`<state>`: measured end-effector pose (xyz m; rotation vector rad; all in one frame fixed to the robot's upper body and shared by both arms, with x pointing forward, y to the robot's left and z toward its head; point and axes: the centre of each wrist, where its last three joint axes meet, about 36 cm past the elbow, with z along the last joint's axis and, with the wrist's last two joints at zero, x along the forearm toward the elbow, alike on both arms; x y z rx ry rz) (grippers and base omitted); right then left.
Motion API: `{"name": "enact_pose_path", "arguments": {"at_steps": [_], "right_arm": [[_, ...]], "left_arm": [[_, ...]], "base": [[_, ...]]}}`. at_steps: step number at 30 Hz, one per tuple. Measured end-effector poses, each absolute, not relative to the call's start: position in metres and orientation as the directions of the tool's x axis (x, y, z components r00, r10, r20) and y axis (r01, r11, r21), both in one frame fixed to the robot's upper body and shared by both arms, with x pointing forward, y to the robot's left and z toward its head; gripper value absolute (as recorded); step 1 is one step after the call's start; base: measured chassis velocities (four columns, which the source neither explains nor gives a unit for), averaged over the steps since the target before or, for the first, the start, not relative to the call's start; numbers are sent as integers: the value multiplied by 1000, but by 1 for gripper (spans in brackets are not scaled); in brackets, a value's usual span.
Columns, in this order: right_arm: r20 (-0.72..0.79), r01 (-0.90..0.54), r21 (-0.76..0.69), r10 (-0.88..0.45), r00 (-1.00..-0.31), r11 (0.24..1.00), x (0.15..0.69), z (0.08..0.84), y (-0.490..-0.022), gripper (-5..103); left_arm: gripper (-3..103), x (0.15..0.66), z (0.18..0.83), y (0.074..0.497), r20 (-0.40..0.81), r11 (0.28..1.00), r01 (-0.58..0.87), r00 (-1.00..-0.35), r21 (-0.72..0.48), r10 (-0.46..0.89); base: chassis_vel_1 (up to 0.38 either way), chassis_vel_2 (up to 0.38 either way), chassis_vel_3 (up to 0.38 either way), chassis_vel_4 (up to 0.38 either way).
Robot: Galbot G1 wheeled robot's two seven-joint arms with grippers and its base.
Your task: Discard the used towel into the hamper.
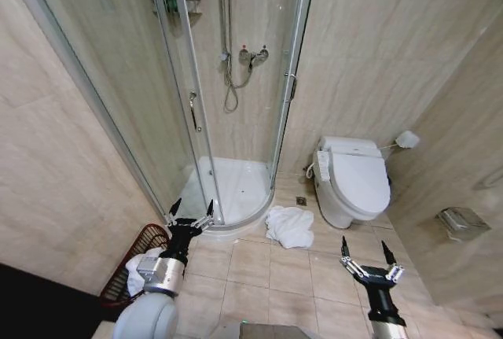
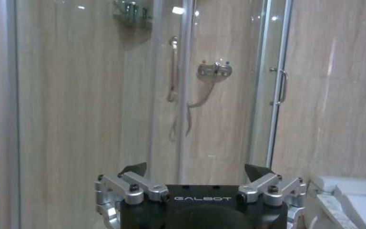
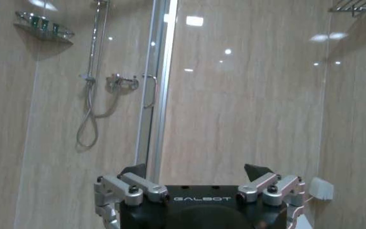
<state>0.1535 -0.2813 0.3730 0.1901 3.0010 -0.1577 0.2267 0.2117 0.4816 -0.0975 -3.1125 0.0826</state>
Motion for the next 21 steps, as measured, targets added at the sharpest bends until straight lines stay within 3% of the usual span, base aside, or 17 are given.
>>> {"name": "enact_pose_path", "arguments": {"at_steps": [12, 21], "right_arm": [[-136, 132, -96, 119, -984, 987, 153, 373, -281, 100], [-136, 132, -96, 119, -984, 987, 154, 373, -281, 100]], "left_arm": [[100, 227, 482, 212, 25, 997, 62, -998, -53, 63], [100, 227, 482, 212, 25, 997, 62, -998, -54, 63]], "base": [[167, 131, -146, -152], [-122, -59, 116, 60]]}}
